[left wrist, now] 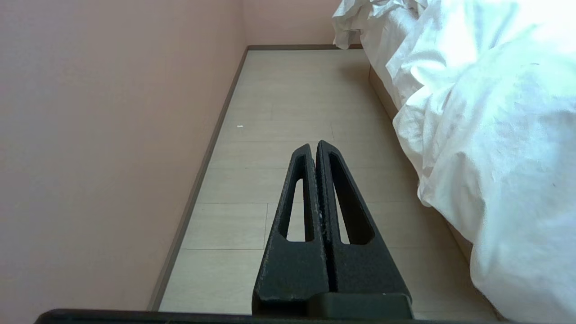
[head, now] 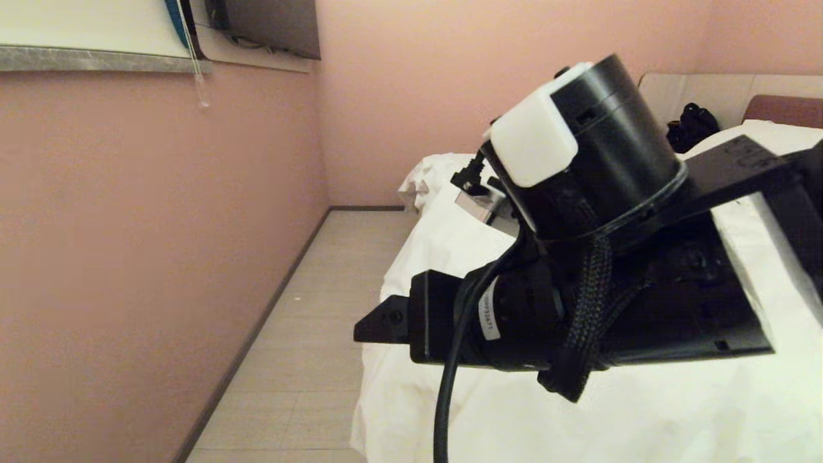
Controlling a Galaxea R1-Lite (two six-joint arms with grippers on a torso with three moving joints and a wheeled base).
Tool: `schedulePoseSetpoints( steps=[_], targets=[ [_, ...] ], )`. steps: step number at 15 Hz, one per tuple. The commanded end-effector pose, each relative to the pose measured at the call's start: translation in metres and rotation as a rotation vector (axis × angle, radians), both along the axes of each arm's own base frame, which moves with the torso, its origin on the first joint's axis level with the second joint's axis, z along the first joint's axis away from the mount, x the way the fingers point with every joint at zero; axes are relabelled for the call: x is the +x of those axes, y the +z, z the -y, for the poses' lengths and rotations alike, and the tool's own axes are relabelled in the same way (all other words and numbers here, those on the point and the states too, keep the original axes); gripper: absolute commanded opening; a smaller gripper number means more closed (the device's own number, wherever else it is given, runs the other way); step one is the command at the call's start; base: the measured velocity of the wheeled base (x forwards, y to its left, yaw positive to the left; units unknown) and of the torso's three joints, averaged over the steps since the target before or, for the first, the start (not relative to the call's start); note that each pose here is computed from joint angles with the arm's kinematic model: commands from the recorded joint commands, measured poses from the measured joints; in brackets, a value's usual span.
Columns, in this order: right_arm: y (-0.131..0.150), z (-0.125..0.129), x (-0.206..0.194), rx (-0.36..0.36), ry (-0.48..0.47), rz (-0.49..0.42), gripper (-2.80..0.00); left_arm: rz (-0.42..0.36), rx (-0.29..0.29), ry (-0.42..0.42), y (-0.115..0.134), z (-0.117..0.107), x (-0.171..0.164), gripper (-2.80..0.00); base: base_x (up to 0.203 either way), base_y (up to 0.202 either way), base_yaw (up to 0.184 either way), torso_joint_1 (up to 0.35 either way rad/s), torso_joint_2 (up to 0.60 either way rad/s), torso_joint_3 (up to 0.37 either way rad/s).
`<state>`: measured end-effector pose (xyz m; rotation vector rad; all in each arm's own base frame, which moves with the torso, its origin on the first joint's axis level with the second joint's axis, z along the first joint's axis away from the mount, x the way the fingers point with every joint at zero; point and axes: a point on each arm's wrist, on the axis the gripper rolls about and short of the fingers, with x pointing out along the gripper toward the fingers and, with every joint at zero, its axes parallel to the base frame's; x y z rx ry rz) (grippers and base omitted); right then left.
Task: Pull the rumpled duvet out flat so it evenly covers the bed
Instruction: Flatten the corners of the folded blanket
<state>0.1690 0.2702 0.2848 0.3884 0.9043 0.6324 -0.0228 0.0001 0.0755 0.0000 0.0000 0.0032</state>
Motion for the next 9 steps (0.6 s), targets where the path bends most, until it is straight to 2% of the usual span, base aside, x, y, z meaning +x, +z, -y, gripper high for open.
schedulePoseSetpoints(
  steps=[1, 4, 7, 8, 9],
  targets=[
    [-0.006, 0.006, 0.012, 0.062, -0.048, -0.135, 0.00, 0.000, 0.000, 0.000, 0.000, 0.000, 0.000, -2.80, 0.000, 0.000, 0.000, 0.000, 0.00, 0.000],
    [0.003, 0.034, 0.047, 0.107, -0.174, -0.119, 0.00, 0.000, 0.000, 0.000, 0.000, 0.000, 0.000, -2.80, 0.000, 0.000, 0.000, 0.000, 0.00, 0.000],
    [0.008, 0.075, 0.091, 0.119, -0.343, -0.076, 0.00, 0.000, 0.000, 0.000, 0.000, 0.000, 0.000, -2.80, 0.000, 0.000, 0.000, 0.000, 0.00, 0.000],
    [0.007, 0.088, 0.101, 0.111, -0.390, -0.077, -2.80, 0.000, 0.000, 0.000, 0.000, 0.000, 0.000, -2.80, 0.000, 0.000, 0.000, 0.000, 0.00, 0.000],
    [0.002, 0.098, 0.104, 0.084, -0.421, -0.101, -2.80, 0.000, 0.000, 0.000, 0.000, 0.000, 0.000, -2.80, 0.000, 0.000, 0.000, 0.000, 0.00, 0.000]
  ],
)
